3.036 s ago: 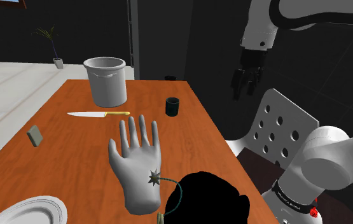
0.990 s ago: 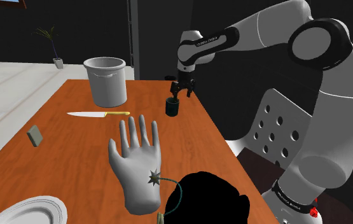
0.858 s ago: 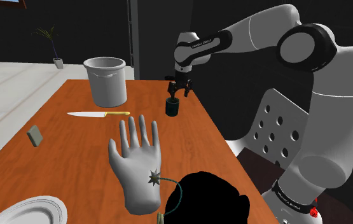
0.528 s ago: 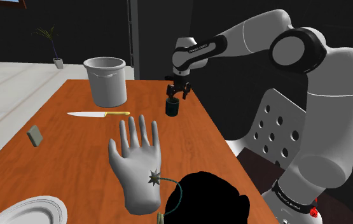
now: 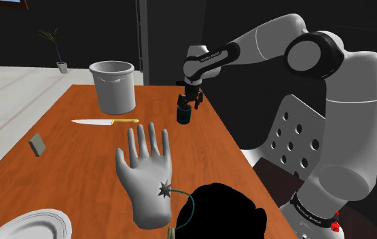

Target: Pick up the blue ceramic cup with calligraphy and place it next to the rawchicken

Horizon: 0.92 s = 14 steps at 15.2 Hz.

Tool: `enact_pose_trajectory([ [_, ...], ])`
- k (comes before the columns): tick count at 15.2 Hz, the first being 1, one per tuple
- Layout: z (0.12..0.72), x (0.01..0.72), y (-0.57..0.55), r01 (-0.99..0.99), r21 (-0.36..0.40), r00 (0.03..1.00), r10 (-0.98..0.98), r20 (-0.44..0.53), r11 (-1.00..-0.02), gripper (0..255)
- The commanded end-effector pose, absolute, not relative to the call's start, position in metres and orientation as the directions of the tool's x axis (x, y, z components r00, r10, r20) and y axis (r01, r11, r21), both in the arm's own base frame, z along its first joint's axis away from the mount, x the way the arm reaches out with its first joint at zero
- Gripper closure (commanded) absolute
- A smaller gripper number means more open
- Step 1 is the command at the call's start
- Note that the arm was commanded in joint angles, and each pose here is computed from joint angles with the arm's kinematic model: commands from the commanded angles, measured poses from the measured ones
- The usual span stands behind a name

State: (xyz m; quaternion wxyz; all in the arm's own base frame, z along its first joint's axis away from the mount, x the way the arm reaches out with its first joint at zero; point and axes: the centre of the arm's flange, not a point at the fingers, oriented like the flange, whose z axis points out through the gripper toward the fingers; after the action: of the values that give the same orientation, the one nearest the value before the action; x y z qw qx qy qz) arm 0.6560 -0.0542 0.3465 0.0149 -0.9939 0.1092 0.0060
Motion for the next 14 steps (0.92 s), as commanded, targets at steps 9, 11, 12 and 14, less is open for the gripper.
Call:
enact_pose_trajectory([
  [9,0.3462,0.6561,-0.0542,-0.217,-0.028,0.976,-0.217,-0.015,-0.976,255],
  [11,0.3462,0.6561,-0.0542,-0.217,-0.028,0.976,-0.217,-0.015,-0.976,255],
  [12,0.3462,0.6561,-0.0542,-0.217,-0.028,0.976,-0.217,-0.015,-0.976,255],
  [14,0.3515,0.6561,-0.0542,-0.217,-0.028,0.976,-0.217,-0.015,-0.976,255],
])
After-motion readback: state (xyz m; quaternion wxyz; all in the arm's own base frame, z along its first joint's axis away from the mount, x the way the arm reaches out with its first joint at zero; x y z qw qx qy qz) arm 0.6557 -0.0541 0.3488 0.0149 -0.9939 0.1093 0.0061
